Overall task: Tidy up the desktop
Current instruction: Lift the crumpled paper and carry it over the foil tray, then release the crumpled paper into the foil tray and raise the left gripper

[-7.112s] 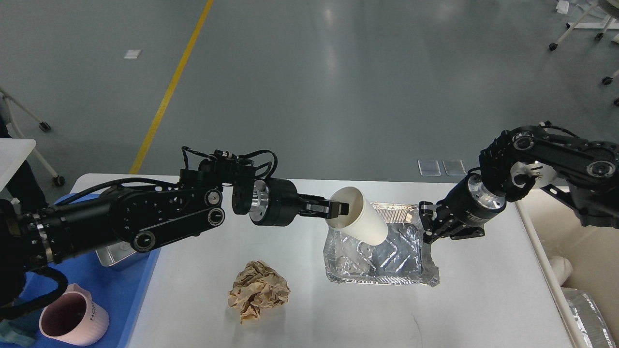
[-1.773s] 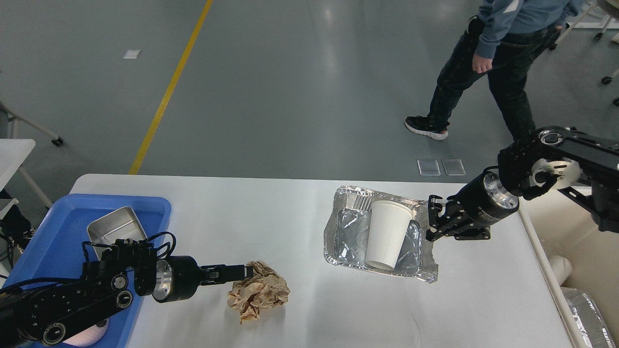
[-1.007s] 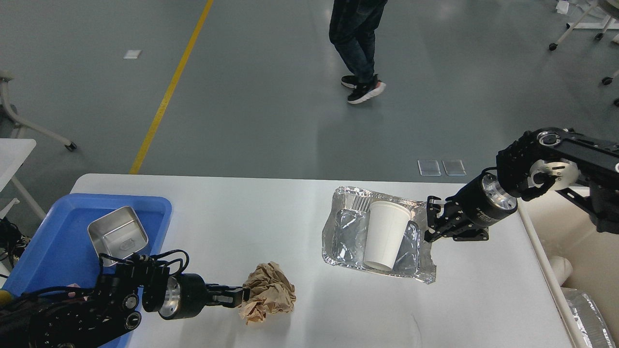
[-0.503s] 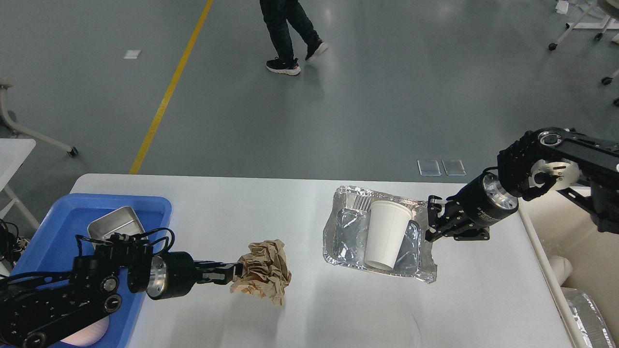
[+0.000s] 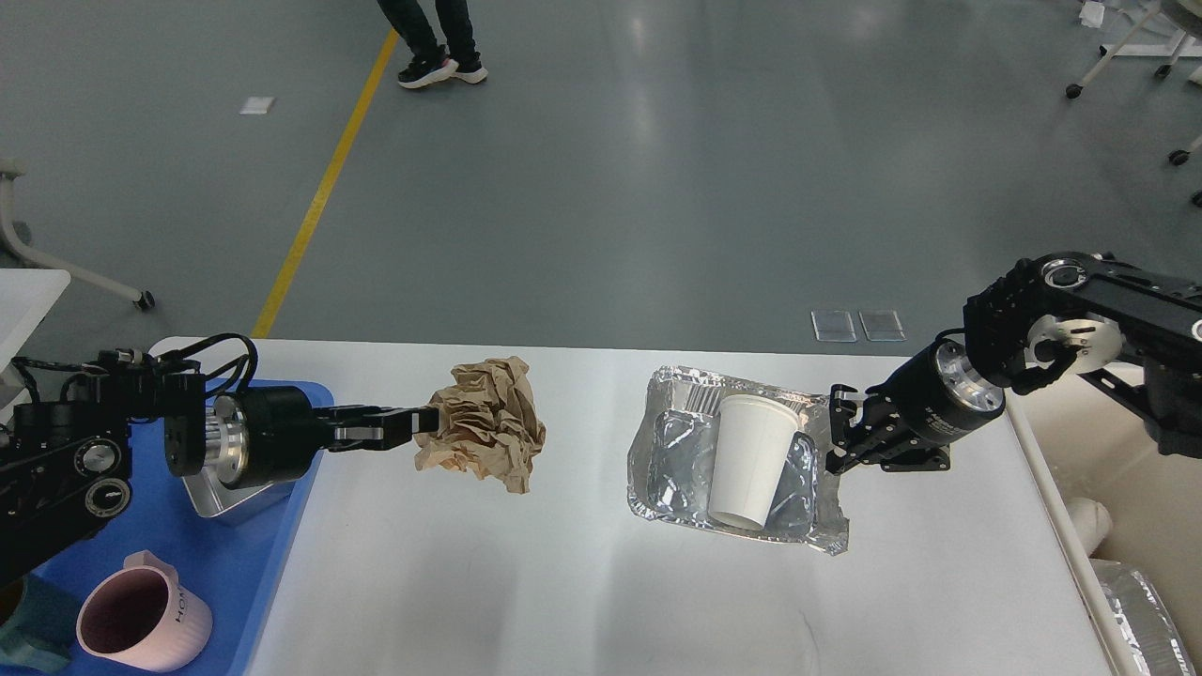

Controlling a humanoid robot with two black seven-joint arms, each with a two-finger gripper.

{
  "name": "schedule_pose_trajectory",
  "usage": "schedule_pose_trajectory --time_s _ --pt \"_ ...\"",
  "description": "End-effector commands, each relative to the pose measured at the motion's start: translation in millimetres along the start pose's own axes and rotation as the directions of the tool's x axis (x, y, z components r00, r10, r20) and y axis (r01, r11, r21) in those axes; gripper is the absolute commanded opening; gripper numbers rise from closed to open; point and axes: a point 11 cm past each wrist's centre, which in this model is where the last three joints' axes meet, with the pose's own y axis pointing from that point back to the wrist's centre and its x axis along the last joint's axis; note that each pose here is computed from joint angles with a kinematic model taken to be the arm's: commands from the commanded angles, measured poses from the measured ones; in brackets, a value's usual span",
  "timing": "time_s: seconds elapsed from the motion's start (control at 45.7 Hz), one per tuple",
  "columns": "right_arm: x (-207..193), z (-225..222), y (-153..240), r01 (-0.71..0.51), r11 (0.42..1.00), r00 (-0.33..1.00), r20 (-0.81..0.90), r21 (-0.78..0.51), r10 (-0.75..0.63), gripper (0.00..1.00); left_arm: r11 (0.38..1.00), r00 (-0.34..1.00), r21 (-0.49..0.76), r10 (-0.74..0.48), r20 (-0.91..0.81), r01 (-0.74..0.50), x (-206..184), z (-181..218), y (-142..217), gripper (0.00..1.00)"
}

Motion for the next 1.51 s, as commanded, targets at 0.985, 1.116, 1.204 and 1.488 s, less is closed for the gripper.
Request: schedule_pose_trajectory --time_s 0.985,1.116,1.204,1.488 --pt "0 -1 3 -0.004 1.000 1.000 -0.005 0.002 0.004 0.00 0.965 0.996 -0.249 -0.071 0.059 0.083 34 107 -104 0.10" --pt "1 -2 3 -0.006 1.000 1.000 -0.005 0.005 0.006 0.00 0.962 0.991 -0.241 -0.120 0.062 0.131 17 107 -117 0.11" --pt "0 -3 2 -0.004 1.000 1.000 -0.007 0.006 0.004 0.00 0.957 0.991 -0.258 -0.119 0.062 0.131 15 115 -122 0.12" --pt "1 -2 3 -0.006 1.000 1.000 -0.004 0.008 0.006 0.00 0.966 0.992 -0.230 -0.103 0.070 0.116 24 115 -123 0.77"
